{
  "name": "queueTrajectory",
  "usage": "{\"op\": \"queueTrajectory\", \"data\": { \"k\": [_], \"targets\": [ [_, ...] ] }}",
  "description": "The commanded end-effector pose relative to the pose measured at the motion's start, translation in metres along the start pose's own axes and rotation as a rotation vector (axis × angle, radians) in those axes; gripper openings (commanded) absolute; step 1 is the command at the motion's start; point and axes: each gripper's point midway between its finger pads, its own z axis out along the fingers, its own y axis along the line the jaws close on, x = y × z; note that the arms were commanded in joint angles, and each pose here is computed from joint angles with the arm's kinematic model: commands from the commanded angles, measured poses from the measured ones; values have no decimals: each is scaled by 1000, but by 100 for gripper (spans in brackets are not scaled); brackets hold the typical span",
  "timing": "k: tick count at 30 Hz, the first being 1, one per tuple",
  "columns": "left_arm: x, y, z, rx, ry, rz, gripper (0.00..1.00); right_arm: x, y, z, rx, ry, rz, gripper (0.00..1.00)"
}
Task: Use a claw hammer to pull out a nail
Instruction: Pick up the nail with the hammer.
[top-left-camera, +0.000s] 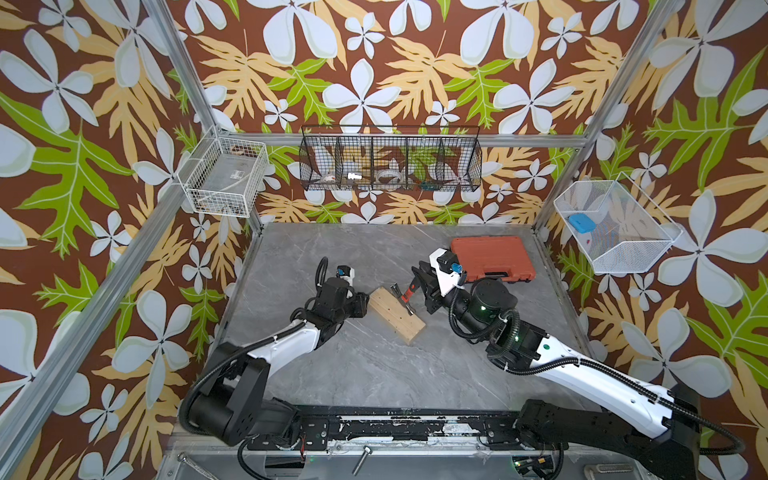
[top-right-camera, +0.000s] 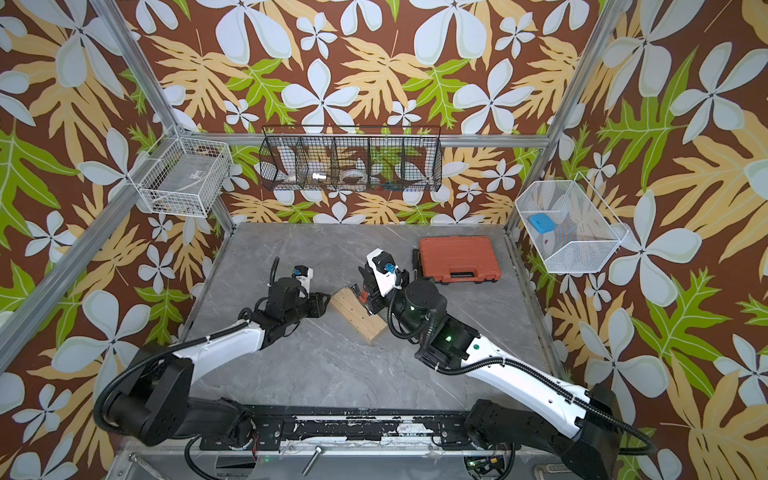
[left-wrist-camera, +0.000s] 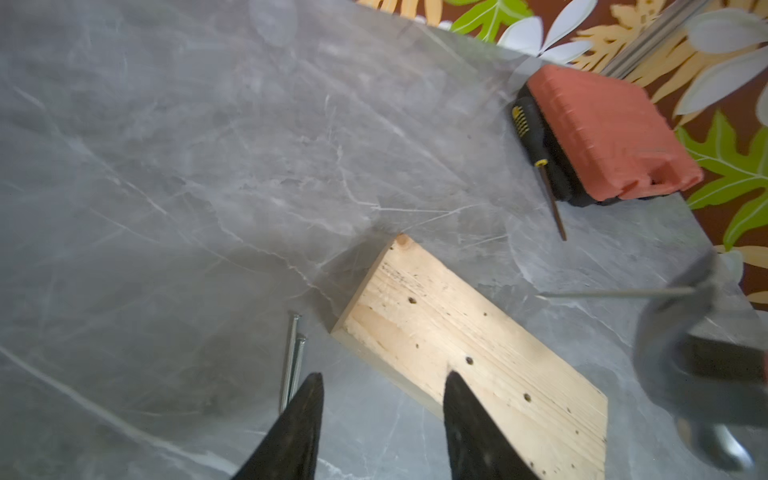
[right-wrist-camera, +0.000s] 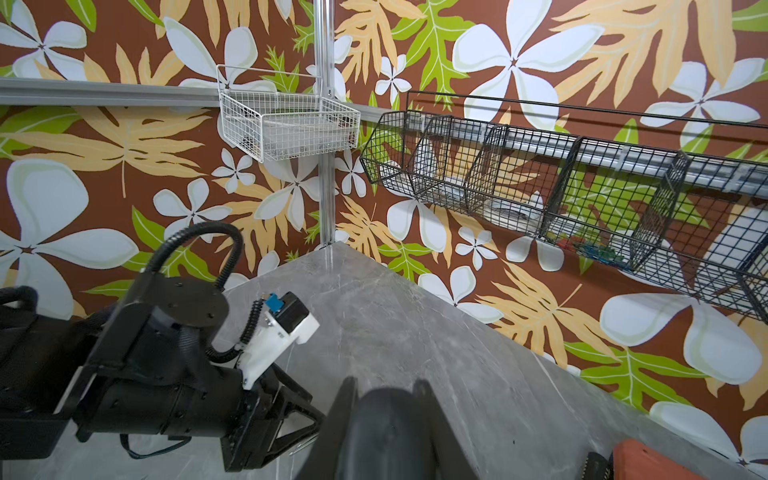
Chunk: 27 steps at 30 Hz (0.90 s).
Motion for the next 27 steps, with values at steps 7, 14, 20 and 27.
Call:
{"op": "queueTrajectory", "data": {
  "k": [7,14,20,27],
  "targets": [
    [-8,-75,-48,214,-300,360,44,-30,-2,-19,-22,-32,90,0],
    [7,-95,-57,257,-368,521,40,-43,3,-34,-72,-44,111,0],
    [12,-102,-57,252,-388,624,37,-52,11,-40,-132,-38,114,0],
    [13,-95,-51,199,-381,665,36,-59,15,-45,-160,-53,118,0]
  ]
}}
